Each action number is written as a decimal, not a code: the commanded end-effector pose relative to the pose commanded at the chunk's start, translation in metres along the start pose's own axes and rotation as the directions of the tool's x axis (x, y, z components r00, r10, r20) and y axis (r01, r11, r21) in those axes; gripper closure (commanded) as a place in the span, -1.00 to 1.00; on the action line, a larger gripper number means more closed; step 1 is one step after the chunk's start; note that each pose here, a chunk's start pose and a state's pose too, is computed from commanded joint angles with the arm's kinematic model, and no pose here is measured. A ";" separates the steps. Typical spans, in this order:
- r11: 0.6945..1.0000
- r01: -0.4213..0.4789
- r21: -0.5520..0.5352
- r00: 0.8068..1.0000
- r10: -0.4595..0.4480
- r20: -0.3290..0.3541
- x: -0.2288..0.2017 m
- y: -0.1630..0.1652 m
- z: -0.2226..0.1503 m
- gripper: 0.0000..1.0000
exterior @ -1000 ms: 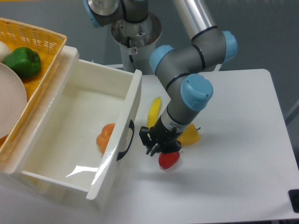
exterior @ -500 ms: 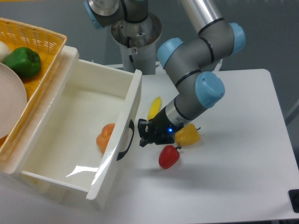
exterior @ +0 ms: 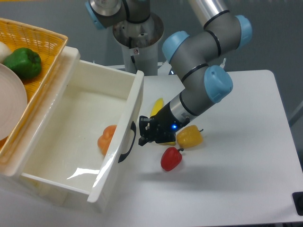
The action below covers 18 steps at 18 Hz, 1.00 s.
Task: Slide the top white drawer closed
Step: 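Bring the gripper against the open drawer's front panel near its handle, then push the white drawer front inward until the drawer shuts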
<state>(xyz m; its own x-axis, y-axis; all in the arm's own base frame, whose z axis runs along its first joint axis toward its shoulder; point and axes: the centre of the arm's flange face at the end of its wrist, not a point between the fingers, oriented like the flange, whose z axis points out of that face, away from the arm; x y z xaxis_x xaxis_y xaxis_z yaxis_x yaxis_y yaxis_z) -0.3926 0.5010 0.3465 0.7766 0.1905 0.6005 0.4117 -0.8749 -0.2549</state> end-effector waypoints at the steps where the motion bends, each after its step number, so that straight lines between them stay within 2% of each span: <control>1: 1.000 -0.002 -0.002 1.000 0.002 -0.001 0.001 0.000 0.001 1.00; 18: 0.999 -0.026 -0.027 1.000 0.025 -0.012 0.029 -0.001 0.015 1.00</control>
<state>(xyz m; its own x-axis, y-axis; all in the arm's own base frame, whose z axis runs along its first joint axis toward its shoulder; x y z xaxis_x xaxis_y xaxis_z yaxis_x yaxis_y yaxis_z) -0.3630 0.5140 0.3525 0.7811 0.1628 0.6028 0.3783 -0.8914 -0.2494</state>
